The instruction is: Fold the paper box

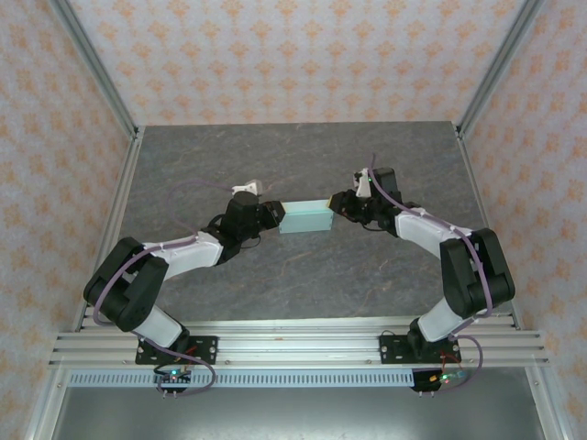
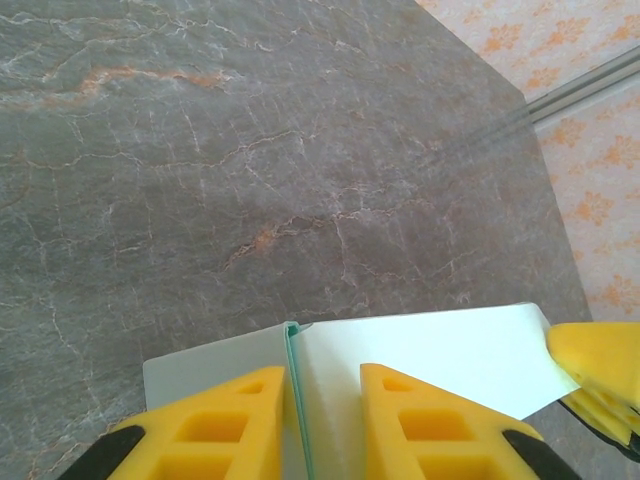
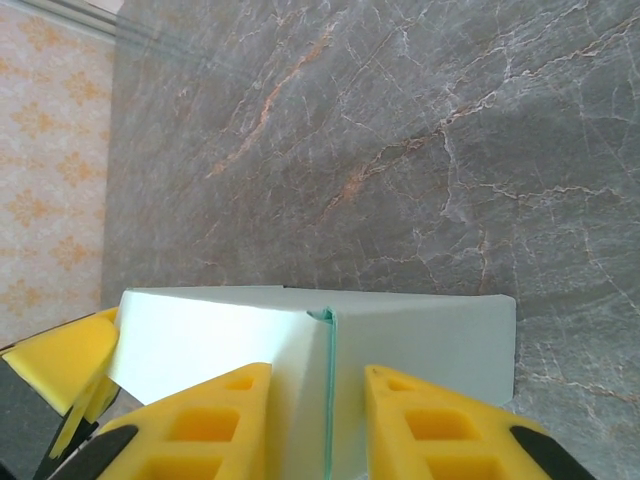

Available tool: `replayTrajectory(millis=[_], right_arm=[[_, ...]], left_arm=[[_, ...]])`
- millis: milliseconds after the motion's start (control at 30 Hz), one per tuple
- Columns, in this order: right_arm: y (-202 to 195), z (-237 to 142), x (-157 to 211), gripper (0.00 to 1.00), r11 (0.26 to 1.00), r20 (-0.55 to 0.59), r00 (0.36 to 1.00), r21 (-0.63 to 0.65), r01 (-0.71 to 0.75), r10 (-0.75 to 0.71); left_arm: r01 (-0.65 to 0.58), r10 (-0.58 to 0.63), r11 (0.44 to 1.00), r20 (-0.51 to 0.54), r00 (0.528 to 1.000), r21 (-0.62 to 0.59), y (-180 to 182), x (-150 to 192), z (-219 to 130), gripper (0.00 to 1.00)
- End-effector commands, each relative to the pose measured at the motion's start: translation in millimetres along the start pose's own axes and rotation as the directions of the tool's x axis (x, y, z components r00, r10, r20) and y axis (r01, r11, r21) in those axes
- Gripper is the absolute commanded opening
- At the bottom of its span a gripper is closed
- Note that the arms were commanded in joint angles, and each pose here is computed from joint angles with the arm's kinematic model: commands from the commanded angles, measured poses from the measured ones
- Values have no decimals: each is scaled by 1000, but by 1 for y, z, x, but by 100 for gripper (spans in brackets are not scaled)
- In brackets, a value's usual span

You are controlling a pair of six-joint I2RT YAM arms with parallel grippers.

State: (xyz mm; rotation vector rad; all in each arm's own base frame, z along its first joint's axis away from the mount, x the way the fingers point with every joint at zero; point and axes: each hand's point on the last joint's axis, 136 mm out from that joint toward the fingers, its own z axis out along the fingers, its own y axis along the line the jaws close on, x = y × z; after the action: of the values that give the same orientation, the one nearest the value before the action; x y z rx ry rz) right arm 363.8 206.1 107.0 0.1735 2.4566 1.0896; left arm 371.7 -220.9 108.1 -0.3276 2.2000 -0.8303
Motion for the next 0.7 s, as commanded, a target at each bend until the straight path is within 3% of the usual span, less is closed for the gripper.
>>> replayTrajectory(millis=[0,667], right_arm=[[-94,8,88,23,939,-209,952,308,-156,226],[-129,11,111,12,892,-160,922,355,-280,353]], left_arm=[[-10,-94,956,-338,937,-293,98,105,-14,21],[116,-230,938,-334,914,-328,131,141,-11,12]])
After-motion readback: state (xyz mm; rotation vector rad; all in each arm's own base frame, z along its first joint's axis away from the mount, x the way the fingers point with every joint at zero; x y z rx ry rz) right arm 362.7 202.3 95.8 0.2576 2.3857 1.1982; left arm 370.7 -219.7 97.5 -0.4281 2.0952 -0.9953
